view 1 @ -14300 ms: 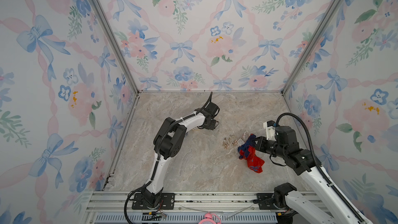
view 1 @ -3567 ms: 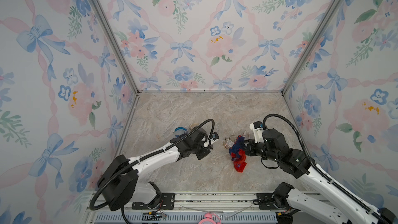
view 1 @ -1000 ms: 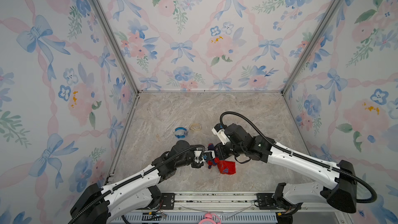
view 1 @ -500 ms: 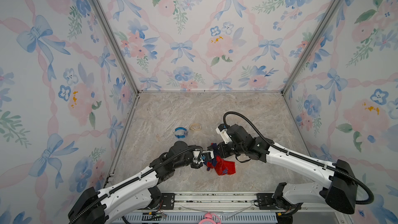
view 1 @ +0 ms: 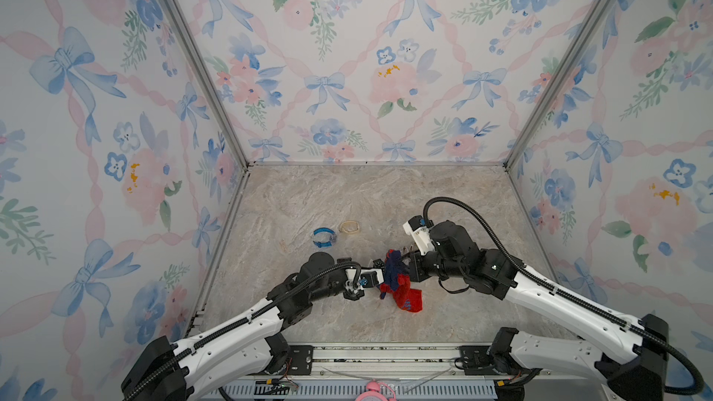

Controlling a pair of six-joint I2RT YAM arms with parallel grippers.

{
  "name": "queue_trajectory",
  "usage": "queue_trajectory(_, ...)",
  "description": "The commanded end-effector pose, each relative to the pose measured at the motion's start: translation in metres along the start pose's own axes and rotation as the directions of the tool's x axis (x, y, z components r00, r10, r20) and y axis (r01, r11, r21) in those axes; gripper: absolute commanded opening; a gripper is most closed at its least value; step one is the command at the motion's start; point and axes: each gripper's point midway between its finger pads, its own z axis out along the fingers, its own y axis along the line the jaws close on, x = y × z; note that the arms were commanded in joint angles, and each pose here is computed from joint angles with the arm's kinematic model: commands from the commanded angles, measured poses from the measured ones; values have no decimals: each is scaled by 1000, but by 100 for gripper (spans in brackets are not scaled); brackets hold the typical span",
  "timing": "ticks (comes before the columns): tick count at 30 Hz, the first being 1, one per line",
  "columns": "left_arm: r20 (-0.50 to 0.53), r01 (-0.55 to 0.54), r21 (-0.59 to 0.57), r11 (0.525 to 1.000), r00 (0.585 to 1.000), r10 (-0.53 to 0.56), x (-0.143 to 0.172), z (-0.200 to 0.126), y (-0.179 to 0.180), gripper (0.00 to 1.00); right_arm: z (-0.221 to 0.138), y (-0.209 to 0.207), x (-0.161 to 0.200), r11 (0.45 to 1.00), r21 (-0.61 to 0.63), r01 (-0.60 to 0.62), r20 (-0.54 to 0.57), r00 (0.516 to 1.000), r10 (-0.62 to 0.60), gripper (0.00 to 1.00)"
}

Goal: Wipe the watch dial
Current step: Wipe the dirt from the watch dial.

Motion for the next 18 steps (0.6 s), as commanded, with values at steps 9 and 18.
queue_trajectory(9,-1,-3,12,1000,1000,3,-8,4,4,6,19,43,-13,996,-67,57,-26,998,-59,0)
queue_trajectory(18,18,-15,-13,1000,1000,15,-13,-1,8,6,51,19,7,999,-22,25,-111,993,-27,0)
